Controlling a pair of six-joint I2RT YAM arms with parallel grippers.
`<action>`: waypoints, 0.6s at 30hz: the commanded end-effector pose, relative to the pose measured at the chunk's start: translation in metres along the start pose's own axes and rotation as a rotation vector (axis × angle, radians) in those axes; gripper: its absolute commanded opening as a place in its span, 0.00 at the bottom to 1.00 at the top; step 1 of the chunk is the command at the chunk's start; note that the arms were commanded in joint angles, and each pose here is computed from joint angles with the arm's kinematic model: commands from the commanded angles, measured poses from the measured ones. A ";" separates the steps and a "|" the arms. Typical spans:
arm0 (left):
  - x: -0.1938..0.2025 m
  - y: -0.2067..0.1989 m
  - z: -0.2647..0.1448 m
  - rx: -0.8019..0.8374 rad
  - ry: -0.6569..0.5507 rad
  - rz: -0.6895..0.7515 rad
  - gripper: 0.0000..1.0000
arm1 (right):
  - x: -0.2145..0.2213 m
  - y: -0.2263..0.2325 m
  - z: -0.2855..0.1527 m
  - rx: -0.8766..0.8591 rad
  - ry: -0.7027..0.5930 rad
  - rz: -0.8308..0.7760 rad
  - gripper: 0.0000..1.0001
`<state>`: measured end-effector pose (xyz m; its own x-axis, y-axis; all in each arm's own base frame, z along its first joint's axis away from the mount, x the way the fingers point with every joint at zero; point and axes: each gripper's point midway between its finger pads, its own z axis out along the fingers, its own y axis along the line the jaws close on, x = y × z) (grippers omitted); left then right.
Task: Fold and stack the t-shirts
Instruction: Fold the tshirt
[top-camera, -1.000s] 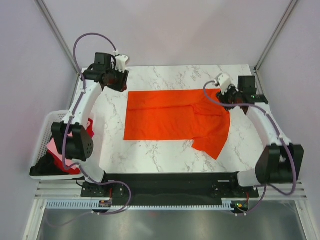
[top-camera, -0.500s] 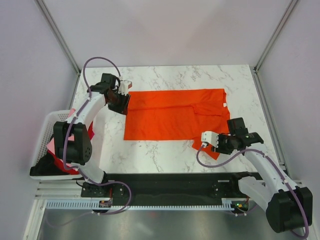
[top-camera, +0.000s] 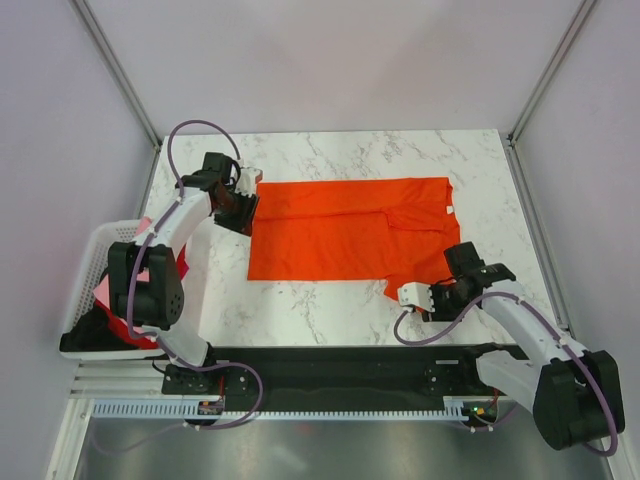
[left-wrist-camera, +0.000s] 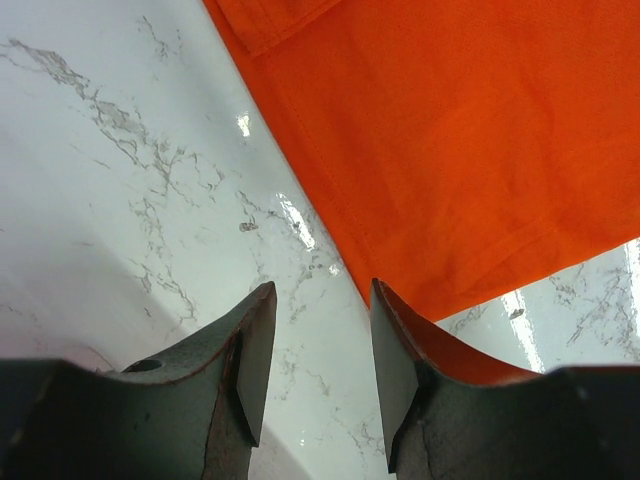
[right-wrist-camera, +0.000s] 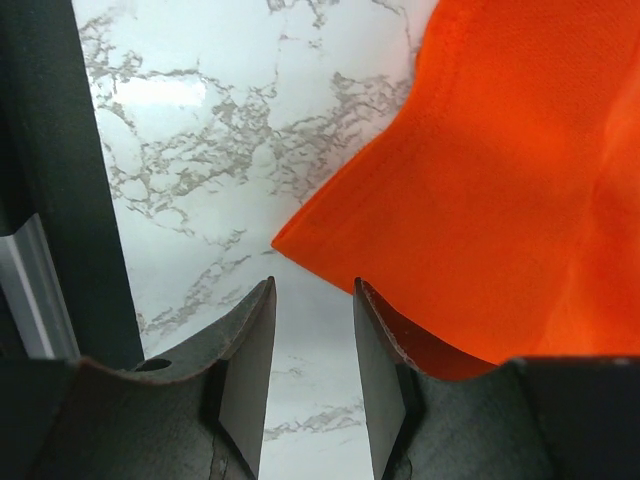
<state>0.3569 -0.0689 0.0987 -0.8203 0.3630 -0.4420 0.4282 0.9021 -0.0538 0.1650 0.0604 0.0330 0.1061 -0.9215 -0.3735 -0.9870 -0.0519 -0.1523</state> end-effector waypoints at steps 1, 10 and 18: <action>-0.012 0.009 -0.005 -0.037 -0.042 -0.009 0.50 | -0.013 -0.003 0.005 -0.021 -0.057 -0.046 0.45; -0.010 0.010 0.001 -0.034 -0.026 -0.013 0.50 | -0.010 0.000 0.017 -0.062 -0.038 -0.062 0.45; -0.001 0.009 0.006 -0.027 -0.003 -0.017 0.50 | -0.010 0.010 0.028 -0.111 -0.024 -0.044 0.45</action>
<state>0.3578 -0.0636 0.0954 -0.8278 0.3602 -0.4300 0.4156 0.9087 -0.0389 0.1631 0.0734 0.0140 0.1516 -0.9166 -0.3700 -0.9877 -0.1262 -0.0922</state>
